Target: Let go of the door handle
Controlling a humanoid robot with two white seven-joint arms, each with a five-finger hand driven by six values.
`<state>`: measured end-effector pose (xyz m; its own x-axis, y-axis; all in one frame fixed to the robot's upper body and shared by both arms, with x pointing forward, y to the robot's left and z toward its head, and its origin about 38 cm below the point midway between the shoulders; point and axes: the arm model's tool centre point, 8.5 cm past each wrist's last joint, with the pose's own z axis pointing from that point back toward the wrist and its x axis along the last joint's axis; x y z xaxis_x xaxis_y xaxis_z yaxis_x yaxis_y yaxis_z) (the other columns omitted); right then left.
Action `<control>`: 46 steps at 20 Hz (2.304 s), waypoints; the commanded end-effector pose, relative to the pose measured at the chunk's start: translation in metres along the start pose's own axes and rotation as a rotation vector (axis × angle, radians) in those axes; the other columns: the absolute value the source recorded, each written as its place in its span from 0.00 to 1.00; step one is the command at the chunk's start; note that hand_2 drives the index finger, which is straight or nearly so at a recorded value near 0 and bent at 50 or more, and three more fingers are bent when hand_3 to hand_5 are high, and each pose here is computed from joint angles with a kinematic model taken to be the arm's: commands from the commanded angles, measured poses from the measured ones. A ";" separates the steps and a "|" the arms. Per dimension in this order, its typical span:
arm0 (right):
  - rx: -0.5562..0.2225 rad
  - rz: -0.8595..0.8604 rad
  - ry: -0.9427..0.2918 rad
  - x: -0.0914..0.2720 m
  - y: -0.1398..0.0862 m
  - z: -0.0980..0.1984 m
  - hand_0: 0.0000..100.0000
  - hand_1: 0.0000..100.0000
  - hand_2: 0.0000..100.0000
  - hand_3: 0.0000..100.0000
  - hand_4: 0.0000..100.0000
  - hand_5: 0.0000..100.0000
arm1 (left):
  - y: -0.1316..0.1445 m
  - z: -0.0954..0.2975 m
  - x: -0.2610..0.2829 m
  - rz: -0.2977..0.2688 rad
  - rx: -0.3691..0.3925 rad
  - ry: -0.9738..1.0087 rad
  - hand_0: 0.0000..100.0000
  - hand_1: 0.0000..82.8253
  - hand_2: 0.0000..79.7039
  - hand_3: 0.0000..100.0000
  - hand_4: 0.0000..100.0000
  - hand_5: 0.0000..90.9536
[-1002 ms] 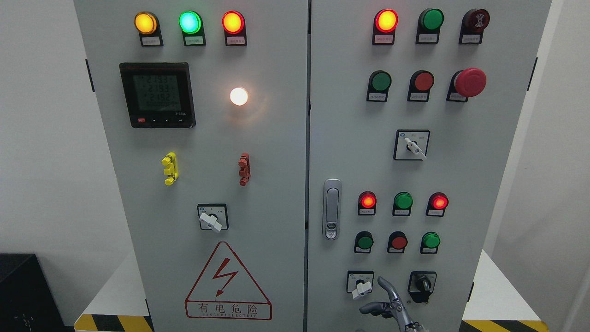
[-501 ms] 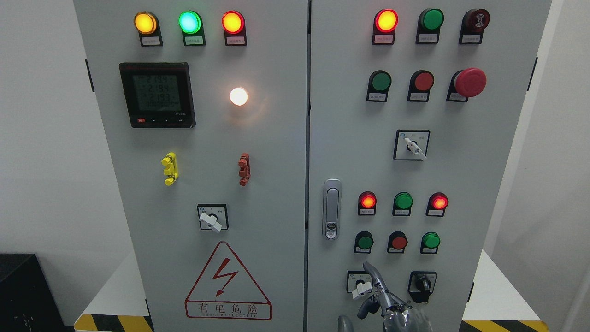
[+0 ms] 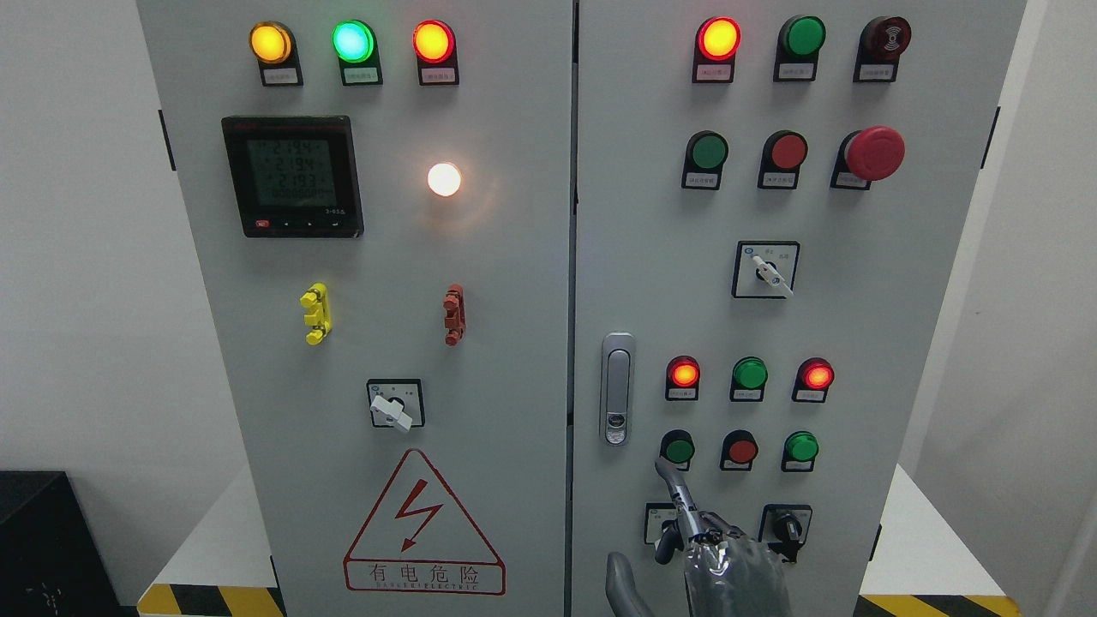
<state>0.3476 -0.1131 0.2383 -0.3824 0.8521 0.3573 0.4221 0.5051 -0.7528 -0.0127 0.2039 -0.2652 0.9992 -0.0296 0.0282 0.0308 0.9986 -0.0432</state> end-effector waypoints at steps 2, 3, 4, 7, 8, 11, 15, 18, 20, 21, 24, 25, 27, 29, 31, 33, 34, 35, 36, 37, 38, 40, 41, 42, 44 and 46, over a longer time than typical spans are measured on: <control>0.030 0.066 -0.066 0.018 0.017 -0.014 0.46 0.21 0.00 0.74 0.70 0.70 | 0.000 0.000 0.000 0.000 0.000 0.000 0.00 0.00 0.06 0.11 0.00 0.00; 0.031 0.083 -0.064 0.018 0.018 -0.014 0.46 0.21 0.00 0.74 0.70 0.70 | 0.000 0.000 0.000 0.000 0.000 0.000 0.00 0.00 0.06 0.11 0.00 0.00; 0.034 0.094 -0.049 0.016 0.019 -0.014 0.46 0.21 0.00 0.74 0.71 0.70 | 0.000 0.000 0.000 0.000 0.000 0.000 0.00 0.00 0.06 0.11 0.00 0.00; 0.049 0.107 -0.020 0.012 0.024 -0.014 0.45 0.22 0.00 0.74 0.71 0.70 | 0.000 0.000 0.000 0.000 0.000 0.000 0.00 0.00 0.06 0.11 0.00 0.00; 0.051 0.124 -0.019 0.011 0.025 -0.014 0.45 0.22 0.00 0.74 0.71 0.70 | 0.000 0.000 0.000 0.000 0.000 -0.001 0.00 0.00 0.06 0.11 0.00 0.00; 0.051 0.144 -0.018 0.009 0.027 -0.016 0.44 0.22 0.00 0.74 0.71 0.70 | 0.000 0.000 0.000 0.000 0.000 0.000 0.00 0.00 0.06 0.11 0.00 0.00; 0.046 0.158 0.003 0.007 0.028 -0.028 0.43 0.22 0.00 0.74 0.72 0.70 | 0.000 0.000 0.000 0.000 0.000 -0.001 0.00 0.00 0.06 0.11 0.00 0.00; 0.053 0.165 0.024 0.004 0.031 -0.030 0.43 0.22 0.00 0.74 0.72 0.70 | 0.000 0.000 0.000 0.000 0.000 0.000 0.00 0.00 0.06 0.11 0.00 0.00; 0.051 0.168 0.025 0.004 0.030 -0.030 0.43 0.22 0.00 0.75 0.72 0.70 | 0.000 0.000 0.000 0.000 0.000 0.000 0.00 0.00 0.06 0.11 0.00 0.00; 0.048 0.171 0.031 0.003 0.030 -0.031 0.42 0.22 0.00 0.75 0.72 0.70 | 0.000 0.000 0.000 0.000 0.000 0.000 0.00 0.00 0.06 0.11 0.00 0.00; 0.050 0.181 0.036 0.002 0.031 -0.036 0.42 0.22 0.00 0.75 0.72 0.70 | 0.000 0.000 0.000 0.000 0.000 -0.001 0.00 0.00 0.06 0.11 0.00 0.00; 0.049 0.181 0.033 0.003 0.031 -0.036 0.42 0.22 0.00 0.75 0.72 0.70 | 0.000 0.000 0.000 0.000 0.000 -0.001 0.00 0.00 0.06 0.11 0.00 0.00; 0.051 0.181 0.033 0.003 0.031 -0.037 0.42 0.22 0.00 0.75 0.72 0.70 | 0.000 0.000 0.000 0.000 0.000 0.000 0.00 0.00 0.06 0.11 0.00 0.00; 0.057 0.185 0.036 0.001 0.034 -0.037 0.42 0.22 0.00 0.76 0.72 0.70 | 0.000 0.000 0.000 0.000 0.000 -0.001 0.00 0.00 0.06 0.11 0.00 0.00; 0.057 0.188 0.038 0.000 0.034 -0.039 0.42 0.22 0.00 0.77 0.72 0.70 | 0.000 0.000 0.000 0.000 0.000 0.000 0.00 0.00 0.06 0.11 0.00 0.00; 0.057 0.191 0.039 0.000 0.035 -0.041 0.42 0.22 0.00 0.77 0.72 0.70 | 0.000 0.000 0.000 0.000 0.000 -0.001 0.00 0.00 0.06 0.11 0.00 0.00; 0.058 0.193 0.042 -0.002 0.035 -0.041 0.42 0.22 0.00 0.77 0.72 0.70 | 0.000 0.000 0.000 0.000 0.000 -0.001 0.00 0.00 0.06 0.11 0.00 0.00; 0.052 0.194 0.045 -0.002 0.033 -0.043 0.42 0.22 0.00 0.77 0.72 0.70 | 0.000 0.000 0.000 0.000 0.000 0.000 0.00 0.00 0.06 0.11 0.00 0.00; 0.051 0.195 0.049 -0.002 0.033 -0.043 0.41 0.22 0.00 0.77 0.72 0.70 | 0.000 0.000 0.000 0.000 0.000 0.000 0.00 0.00 0.06 0.11 0.00 0.00; 0.052 0.194 0.051 -0.002 0.033 -0.043 0.41 0.22 0.00 0.77 0.72 0.70 | 0.000 0.000 0.000 0.000 0.000 -0.001 0.00 0.00 0.06 0.11 0.00 0.00; 0.051 0.195 0.051 -0.002 0.033 -0.043 0.41 0.22 0.00 0.77 0.72 0.70 | 0.000 0.000 0.000 0.000 0.000 -0.001 0.00 0.00 0.06 0.11 0.00 0.00; 0.053 0.196 0.051 -0.002 0.034 -0.044 0.41 0.23 0.00 0.77 0.72 0.70 | 0.000 0.000 0.000 0.000 0.000 -0.001 0.00 0.00 0.06 0.10 0.00 0.00; 0.056 0.196 0.050 -0.002 0.035 -0.044 0.41 0.23 0.00 0.78 0.72 0.70 | 0.000 0.000 0.000 0.000 0.000 0.000 0.00 0.00 0.06 0.10 0.00 0.00; 0.057 0.195 0.050 -0.002 0.035 -0.044 0.41 0.23 0.00 0.78 0.72 0.70 | 0.000 0.000 0.000 0.000 0.000 0.000 0.00 0.00 0.06 0.10 0.00 0.00; 0.055 0.197 0.050 -0.003 0.035 -0.045 0.41 0.23 0.00 0.78 0.72 0.70 | 0.000 0.000 0.000 0.000 0.000 -0.001 0.00 0.00 0.06 0.10 0.00 0.00; 0.054 0.198 0.052 -0.003 0.035 -0.045 0.41 0.23 0.00 0.78 0.72 0.70 | 0.000 0.000 0.000 0.000 0.000 0.000 0.00 0.00 0.06 0.10 0.00 0.00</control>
<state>0.3968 -0.0921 0.2398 -0.2595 0.9382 0.2291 0.4488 0.3272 -0.8316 -0.0127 0.2040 -0.2652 0.9991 -0.0295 0.0288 0.0308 0.9986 -0.0432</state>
